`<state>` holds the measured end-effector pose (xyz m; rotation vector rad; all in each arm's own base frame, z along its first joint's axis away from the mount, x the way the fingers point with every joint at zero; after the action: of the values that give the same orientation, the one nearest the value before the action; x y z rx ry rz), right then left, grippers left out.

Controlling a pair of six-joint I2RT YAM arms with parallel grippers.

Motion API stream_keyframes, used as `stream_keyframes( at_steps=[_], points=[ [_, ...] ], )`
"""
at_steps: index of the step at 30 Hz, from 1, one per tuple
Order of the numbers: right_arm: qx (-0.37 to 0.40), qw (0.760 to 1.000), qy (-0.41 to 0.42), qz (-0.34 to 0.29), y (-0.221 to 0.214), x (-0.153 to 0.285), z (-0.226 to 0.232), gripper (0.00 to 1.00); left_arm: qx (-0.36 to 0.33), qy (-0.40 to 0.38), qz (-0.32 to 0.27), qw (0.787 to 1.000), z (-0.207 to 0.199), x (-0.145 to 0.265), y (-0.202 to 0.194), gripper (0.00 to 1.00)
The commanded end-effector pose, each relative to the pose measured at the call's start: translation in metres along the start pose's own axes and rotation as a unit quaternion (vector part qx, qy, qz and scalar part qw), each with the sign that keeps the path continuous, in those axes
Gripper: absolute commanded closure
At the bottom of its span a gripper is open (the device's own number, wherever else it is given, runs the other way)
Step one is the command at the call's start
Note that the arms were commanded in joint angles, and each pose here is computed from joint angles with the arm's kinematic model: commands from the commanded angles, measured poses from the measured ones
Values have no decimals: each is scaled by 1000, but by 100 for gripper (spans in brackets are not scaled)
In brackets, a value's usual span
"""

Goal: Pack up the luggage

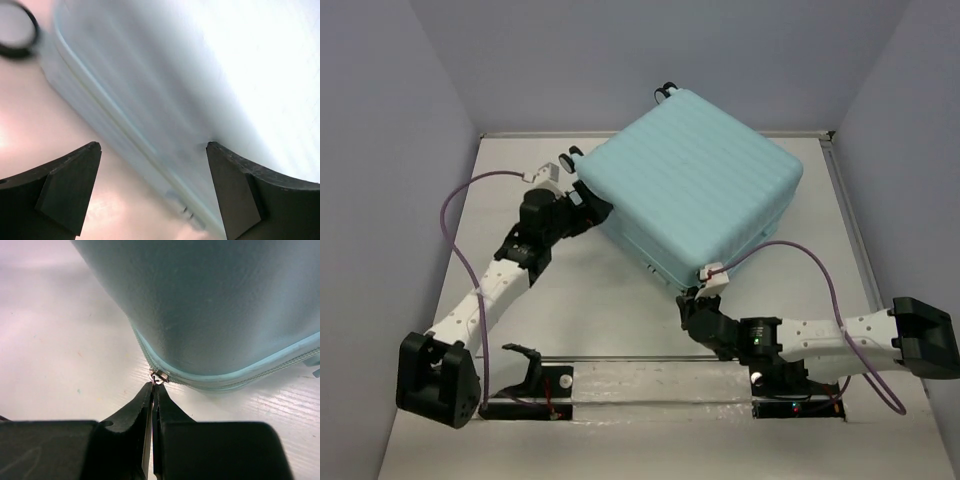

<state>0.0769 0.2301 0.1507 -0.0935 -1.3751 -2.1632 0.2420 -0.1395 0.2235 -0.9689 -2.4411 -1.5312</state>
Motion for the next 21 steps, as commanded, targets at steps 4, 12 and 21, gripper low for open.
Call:
stream_keyframes(
  at_steps=[4, 12, 21],
  points=[
    [-64, 994, 85, 18, 10, 8, 30, 93, 60, -21, -135, 989, 21, -1, 117, 1],
    [-58, 994, 91, 33, 6, 8, 29, 93, 94, 4, -125, 988, 54, -54, 148, 1],
    [-53, 994, 89, 46, -1, 7, 28, 93, 122, -21, -117, 985, 62, -92, 166, 2]
  ],
)
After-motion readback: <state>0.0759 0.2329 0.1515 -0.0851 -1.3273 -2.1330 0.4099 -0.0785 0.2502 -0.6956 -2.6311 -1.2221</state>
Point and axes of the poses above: each gripper's point midway between its finger pads, its own x axis back along the fingers, its own z axis along the line the jaws close on, y = z × x, the point moved 10 cm from there along x, back along the fingers, and after that the axes turned 12 degrees about -x, right-handed, at the moved point
